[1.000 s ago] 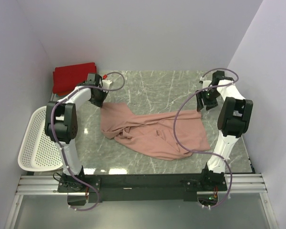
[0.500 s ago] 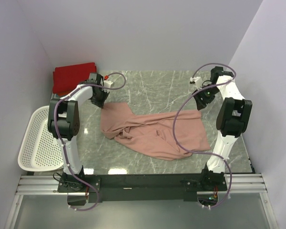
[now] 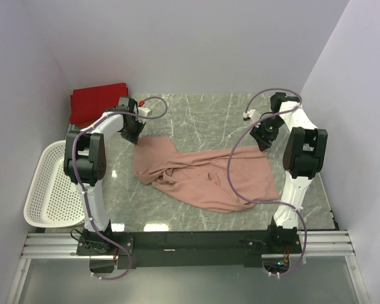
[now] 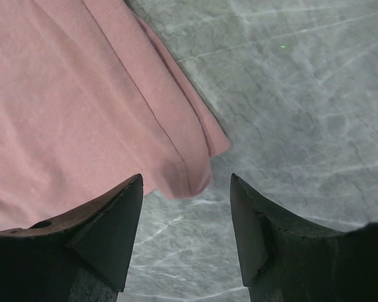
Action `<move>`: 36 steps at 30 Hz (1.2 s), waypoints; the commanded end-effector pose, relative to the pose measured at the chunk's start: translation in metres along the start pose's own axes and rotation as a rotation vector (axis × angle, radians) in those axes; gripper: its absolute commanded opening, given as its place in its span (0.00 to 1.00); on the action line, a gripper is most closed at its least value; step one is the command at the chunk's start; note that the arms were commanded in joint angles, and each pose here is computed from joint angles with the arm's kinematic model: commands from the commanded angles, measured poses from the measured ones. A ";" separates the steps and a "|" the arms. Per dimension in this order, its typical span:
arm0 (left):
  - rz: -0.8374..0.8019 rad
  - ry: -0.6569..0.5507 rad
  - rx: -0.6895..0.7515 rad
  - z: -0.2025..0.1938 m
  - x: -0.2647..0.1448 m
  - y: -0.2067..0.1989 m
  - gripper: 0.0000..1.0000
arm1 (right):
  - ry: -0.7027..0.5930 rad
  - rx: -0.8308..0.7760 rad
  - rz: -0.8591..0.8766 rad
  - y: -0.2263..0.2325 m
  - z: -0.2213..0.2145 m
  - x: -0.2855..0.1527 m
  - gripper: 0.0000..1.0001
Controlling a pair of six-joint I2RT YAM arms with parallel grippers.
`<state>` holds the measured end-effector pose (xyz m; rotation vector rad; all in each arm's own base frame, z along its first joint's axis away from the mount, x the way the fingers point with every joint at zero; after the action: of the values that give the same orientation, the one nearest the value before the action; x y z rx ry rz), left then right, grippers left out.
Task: Fold and stack the t-shirts
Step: Flatten the tshirt out
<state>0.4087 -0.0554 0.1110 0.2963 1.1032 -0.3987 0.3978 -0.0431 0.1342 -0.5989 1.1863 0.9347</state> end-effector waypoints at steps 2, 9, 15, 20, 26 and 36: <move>0.004 -0.019 -0.004 0.003 -0.004 -0.002 0.01 | 0.048 -0.040 0.019 0.001 -0.003 0.011 0.64; 0.000 -0.011 -0.013 0.003 -0.003 -0.002 0.01 | 0.078 -0.044 0.002 0.001 -0.012 0.029 0.57; 0.009 -0.010 -0.011 0.003 -0.005 -0.002 0.01 | 0.077 -0.037 -0.043 -0.003 -0.013 0.030 0.28; 0.006 -0.016 -0.007 0.003 -0.010 -0.001 0.01 | 0.044 -0.020 -0.080 -0.002 -0.005 0.007 0.40; 0.001 -0.014 -0.001 0.005 -0.008 -0.001 0.01 | -0.014 0.002 -0.162 -0.008 0.008 -0.006 0.59; -0.007 -0.004 -0.003 0.005 -0.003 0.000 0.01 | 0.019 -0.076 -0.107 -0.003 0.012 0.006 0.49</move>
<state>0.4072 -0.0552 0.1102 0.2962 1.1131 -0.4000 0.3996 -0.0383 0.1092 -0.6744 1.1947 0.8845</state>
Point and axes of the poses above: each gripper's point midway between its finger pads, its own x axis out along the fingers, its own y axis along the line the jaws close on, z = x × y, the point moved 8 cm from there along -x, back along the fingers
